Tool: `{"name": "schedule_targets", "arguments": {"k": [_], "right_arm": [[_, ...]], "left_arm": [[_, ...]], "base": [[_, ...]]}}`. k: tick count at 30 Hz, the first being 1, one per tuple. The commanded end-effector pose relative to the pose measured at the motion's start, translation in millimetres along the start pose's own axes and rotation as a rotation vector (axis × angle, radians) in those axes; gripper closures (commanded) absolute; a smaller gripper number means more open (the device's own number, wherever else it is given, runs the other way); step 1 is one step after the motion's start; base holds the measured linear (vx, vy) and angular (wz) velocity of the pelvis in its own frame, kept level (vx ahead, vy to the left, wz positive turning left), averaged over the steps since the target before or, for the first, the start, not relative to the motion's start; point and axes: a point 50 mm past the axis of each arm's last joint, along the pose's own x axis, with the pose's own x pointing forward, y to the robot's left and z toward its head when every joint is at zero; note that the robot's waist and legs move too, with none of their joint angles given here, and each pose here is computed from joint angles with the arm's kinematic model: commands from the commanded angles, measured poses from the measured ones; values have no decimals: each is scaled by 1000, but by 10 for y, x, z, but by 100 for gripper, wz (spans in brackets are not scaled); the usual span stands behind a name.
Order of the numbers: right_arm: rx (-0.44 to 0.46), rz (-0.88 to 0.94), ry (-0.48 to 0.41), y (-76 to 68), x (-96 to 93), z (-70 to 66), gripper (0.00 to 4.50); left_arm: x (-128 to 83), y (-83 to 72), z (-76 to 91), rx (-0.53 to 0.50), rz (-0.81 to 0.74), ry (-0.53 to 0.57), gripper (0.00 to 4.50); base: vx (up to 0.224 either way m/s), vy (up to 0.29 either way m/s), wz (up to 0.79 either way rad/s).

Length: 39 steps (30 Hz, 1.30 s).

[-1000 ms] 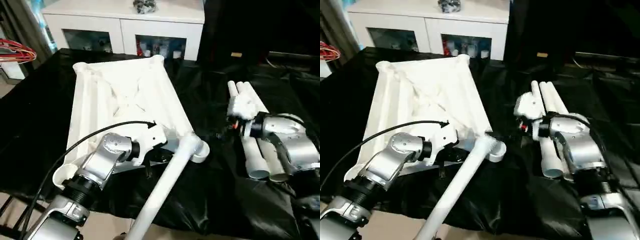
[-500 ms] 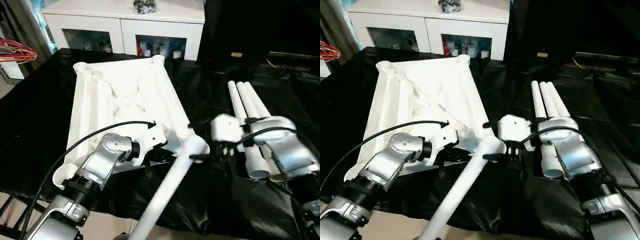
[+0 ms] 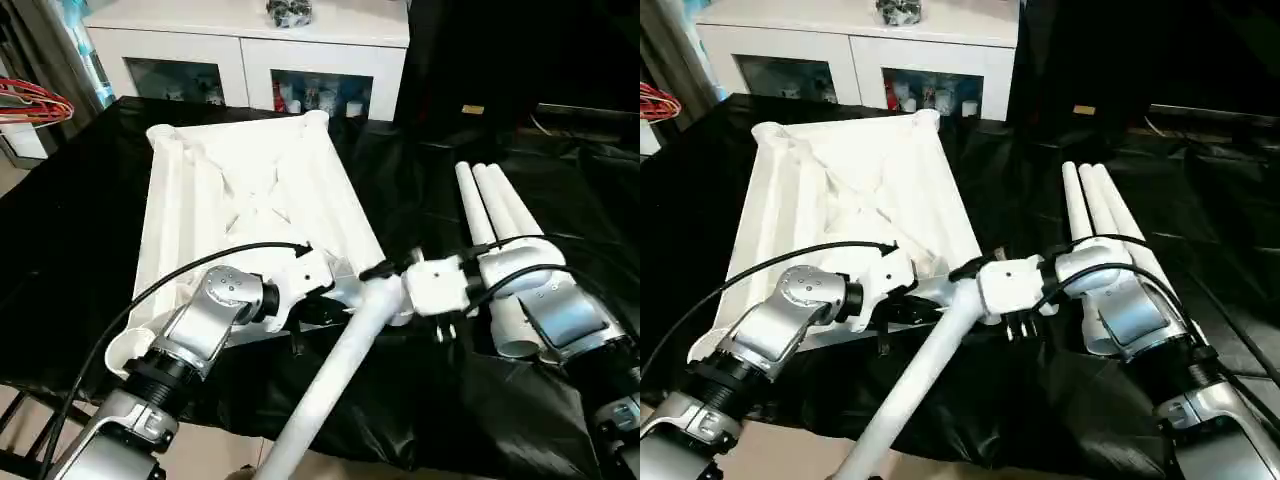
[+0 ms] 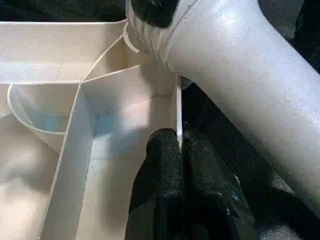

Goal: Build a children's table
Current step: Insert table leg to table base

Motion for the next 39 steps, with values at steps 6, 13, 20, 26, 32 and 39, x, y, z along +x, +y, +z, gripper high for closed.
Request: {"name": "schedule_targets", "arguments": {"k": [6, 13, 20, 26, 32, 39], "right_arm": [[-73, 42, 71, -53, 168, -4, 9], [-104, 111, 153, -14, 360, -79, 66], [-72, 135, 119, 55, 438, -77, 117], [-24, 114, 77, 56, 481, -70, 128], [-3, 88, 63, 33, 482, -80, 130], [58, 62, -7, -12, 416, -40, 130]], "left_arm": [[57, -61, -28, 4, -43, 24, 450], [65, -61, -34, 3, -42, 24, 450], [65, -59, -38, 3, -39, 25, 450], [62, -55, -38, 4, -38, 26, 450], [60, -50, -38, 5, -36, 26, 450], [50, -44, -48, 10, -31, 30, 450]], "base": [[0, 0, 0], [0, 0, 0], [0, 0, 0], [0, 0, 0], [0, 0, 0], [0, 0, 0]]}}
